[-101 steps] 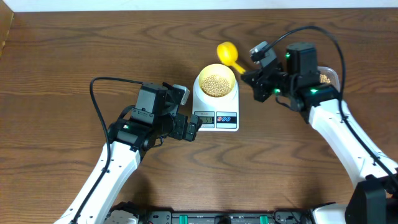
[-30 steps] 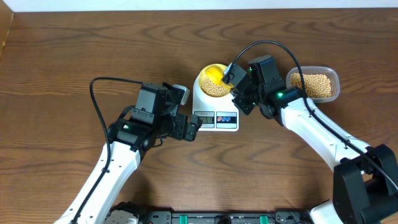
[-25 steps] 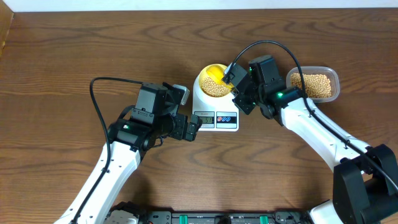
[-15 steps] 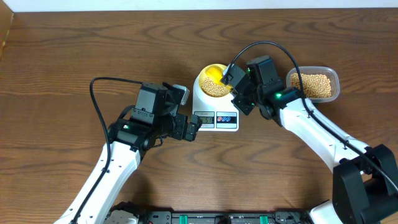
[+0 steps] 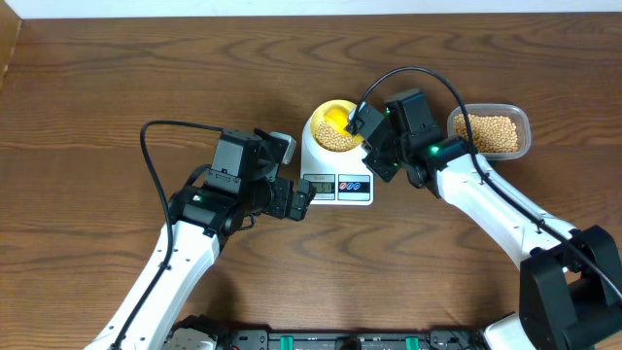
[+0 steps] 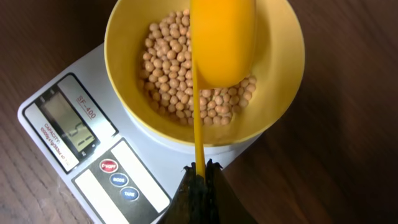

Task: Scoop item into bowl and weigh 50g on scale
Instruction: 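Tip the scoop slightly to trickle soybeans into the bowl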

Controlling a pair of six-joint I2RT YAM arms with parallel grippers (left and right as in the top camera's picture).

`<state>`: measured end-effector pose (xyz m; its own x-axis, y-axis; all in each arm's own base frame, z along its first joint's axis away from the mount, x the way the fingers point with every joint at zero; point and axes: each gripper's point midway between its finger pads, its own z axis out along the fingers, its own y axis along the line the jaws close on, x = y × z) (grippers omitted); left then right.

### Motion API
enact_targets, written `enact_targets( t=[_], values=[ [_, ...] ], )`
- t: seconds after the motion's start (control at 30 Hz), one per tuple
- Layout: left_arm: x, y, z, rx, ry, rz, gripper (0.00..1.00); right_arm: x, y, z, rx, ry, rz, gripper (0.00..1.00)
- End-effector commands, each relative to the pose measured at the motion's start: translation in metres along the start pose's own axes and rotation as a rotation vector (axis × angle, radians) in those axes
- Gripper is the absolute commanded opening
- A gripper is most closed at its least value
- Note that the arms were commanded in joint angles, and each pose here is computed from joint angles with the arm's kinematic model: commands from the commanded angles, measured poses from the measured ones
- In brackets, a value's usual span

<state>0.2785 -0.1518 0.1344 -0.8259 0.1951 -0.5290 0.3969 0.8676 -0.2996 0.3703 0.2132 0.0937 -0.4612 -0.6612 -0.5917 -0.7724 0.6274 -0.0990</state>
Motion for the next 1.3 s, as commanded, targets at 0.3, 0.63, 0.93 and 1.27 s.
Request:
enact_targets(
  t=[0.3,0.63,0.93,1.27],
  values=[
    [0.0,0.001,0.001,-0.009,0.0,0.004,1.0,0.003,0.002,0.003,-0.004,0.019,-0.015,0.01],
    [0.0,0.001,0.001,-0.009,0.0,0.004,1.0,0.003,0.005,0.003,-0.014,0.023,-0.017,0.01],
    [-0.001,0.001,0.001,-0.009,0.0,0.004,1.0,-0.003,0.016,0.003,-0.077,-0.01,-0.013,0.01],
    [-0.001,0.001,0.001,-0.009,0.0,0.004,1.0,-0.003,0.029,0.001,-0.15,-0.018,0.019,0.01]
  ],
)
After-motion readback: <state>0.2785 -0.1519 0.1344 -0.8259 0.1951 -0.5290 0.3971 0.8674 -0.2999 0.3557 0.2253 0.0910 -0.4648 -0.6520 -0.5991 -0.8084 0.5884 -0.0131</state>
